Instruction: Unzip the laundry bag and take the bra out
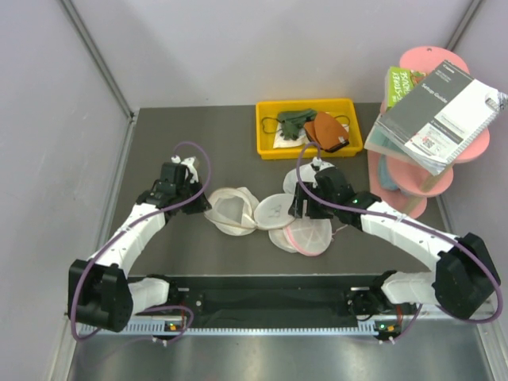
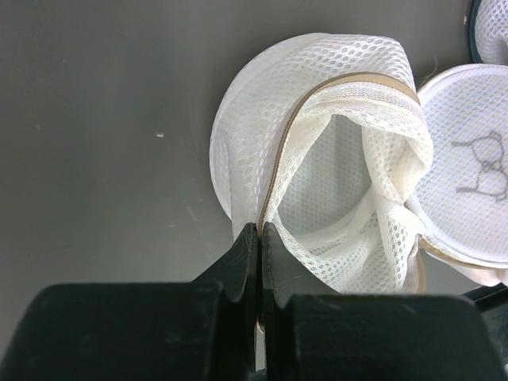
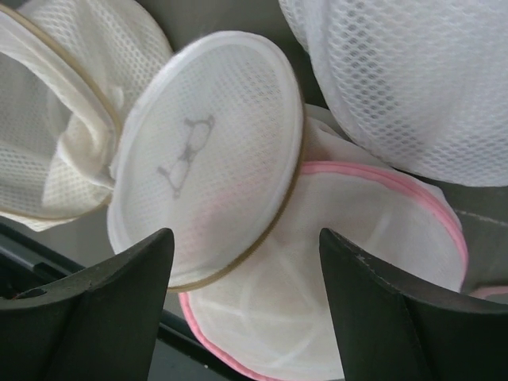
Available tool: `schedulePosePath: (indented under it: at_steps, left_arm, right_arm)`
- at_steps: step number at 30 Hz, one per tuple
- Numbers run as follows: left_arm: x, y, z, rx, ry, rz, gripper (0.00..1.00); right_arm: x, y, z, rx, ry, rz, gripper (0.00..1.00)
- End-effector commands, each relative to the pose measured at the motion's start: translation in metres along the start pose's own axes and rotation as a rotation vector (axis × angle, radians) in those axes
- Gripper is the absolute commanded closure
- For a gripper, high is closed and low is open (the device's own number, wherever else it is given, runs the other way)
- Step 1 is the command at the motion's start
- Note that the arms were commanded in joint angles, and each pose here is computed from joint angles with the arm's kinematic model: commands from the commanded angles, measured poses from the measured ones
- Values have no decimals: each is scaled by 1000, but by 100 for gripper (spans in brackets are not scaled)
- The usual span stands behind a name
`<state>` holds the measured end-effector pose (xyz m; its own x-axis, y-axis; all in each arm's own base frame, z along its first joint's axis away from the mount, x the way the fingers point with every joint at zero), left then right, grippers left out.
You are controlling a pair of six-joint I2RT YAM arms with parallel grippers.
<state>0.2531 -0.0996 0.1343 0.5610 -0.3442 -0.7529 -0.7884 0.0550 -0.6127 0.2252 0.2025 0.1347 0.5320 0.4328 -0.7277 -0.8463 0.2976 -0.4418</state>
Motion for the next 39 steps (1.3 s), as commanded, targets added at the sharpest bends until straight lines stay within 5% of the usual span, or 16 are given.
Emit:
schedulePosePath:
  at_steps: [1, 15, 21, 31, 39]
  left_arm:
    - [-11, -18, -6, 24, 22, -73, 100]
    - [-12, -19, -7, 26, 21, -79, 100]
    - [-12, -18, -7, 26, 25, -77, 100]
    - [-12, -17, -7, 25, 28, -74, 100]
    - [-9, -17, -5, 18, 16, -65, 100]
  right_arm:
    - [2, -14, 23, 32, -111, -40, 28]
    - [7, -22, 24, 17, -94, -71, 38]
    - [13, -26, 22, -6, -62, -75, 54]
    - [4, -44, 30, -67, -40, -141, 96]
    - [-13, -60, 76, -161, -141, -230, 100]
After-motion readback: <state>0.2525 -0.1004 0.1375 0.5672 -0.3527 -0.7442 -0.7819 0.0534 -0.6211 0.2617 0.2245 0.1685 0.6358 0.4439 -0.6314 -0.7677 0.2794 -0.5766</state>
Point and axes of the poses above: each gripper's point midway between its finger pads, its own x axis out along the fingers, its own z axis along the line the jaws close on, y = z × x, the point moved 4 cm from there along -x, back along the fingers, and after that the axes turned 14 degrees about x, right-handed, at the moved point
